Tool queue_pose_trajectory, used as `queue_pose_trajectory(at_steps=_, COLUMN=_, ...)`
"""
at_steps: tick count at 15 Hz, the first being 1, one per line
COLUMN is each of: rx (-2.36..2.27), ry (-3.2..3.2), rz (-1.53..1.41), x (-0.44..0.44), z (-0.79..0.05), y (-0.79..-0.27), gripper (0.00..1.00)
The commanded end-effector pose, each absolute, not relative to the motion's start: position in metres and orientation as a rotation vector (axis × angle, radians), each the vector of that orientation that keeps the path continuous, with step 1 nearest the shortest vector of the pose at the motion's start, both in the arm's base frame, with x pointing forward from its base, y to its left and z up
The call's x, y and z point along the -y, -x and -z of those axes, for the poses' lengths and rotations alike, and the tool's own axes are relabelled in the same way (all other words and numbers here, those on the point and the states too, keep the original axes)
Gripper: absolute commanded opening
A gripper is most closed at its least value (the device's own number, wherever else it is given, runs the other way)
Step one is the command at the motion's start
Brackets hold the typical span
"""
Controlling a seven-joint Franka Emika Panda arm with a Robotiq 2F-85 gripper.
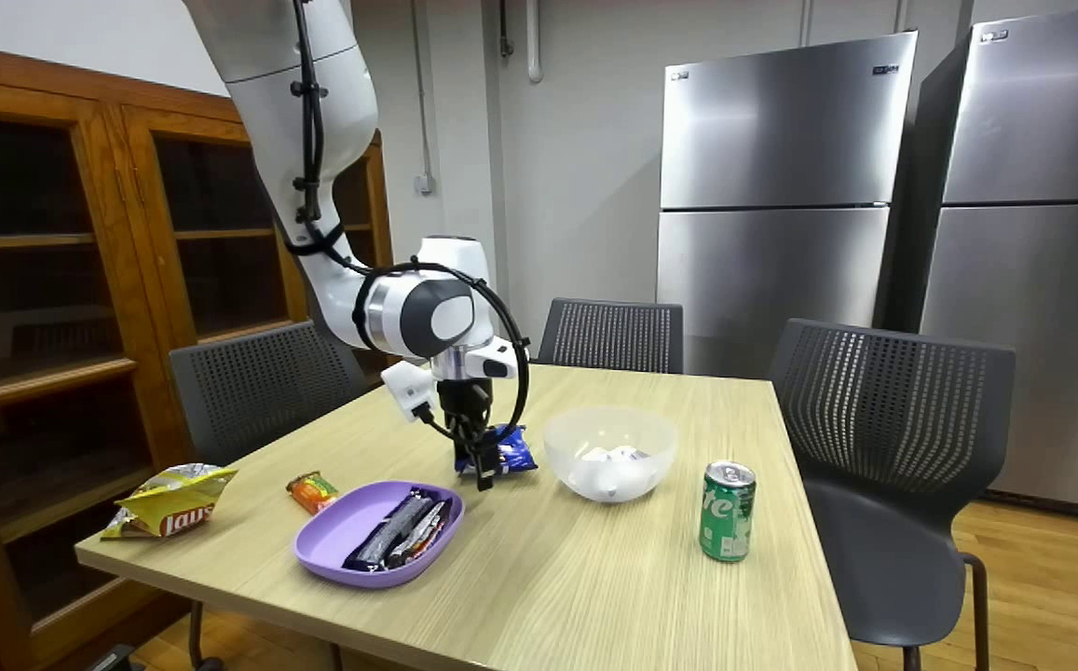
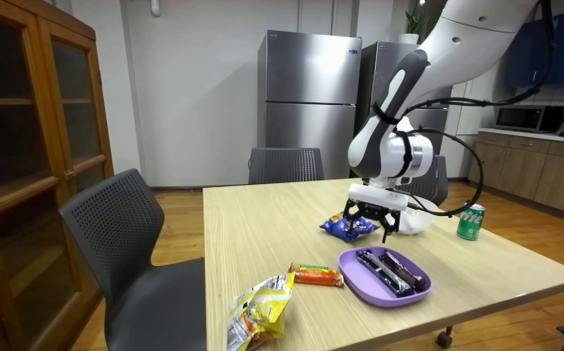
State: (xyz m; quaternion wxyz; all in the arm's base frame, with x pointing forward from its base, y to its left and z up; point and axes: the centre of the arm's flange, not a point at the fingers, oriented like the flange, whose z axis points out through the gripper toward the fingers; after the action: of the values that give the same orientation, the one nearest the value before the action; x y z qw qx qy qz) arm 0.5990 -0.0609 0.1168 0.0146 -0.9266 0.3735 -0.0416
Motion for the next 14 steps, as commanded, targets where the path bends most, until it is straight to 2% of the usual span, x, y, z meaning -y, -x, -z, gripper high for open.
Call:
queue_pose_trajectory(at_steps=1, rx=-1.211, ry=2.867, rz=0.124, x=0.0583, z=-0.1159, y=-0.6099, gripper=1.0)
queue_pose_trajectory(at_steps=13, rx=-1.292, ry=2.812, rz=0.108, x=0.0629, z=-0.1147, y=-0.6106, gripper=1.0)
queue_pose_trajectory(at_steps=14, rx=-1.295, ry=2.81, rz=0.109, x=0.0632, z=-0.1148, y=-0.6107, gripper=0.95)
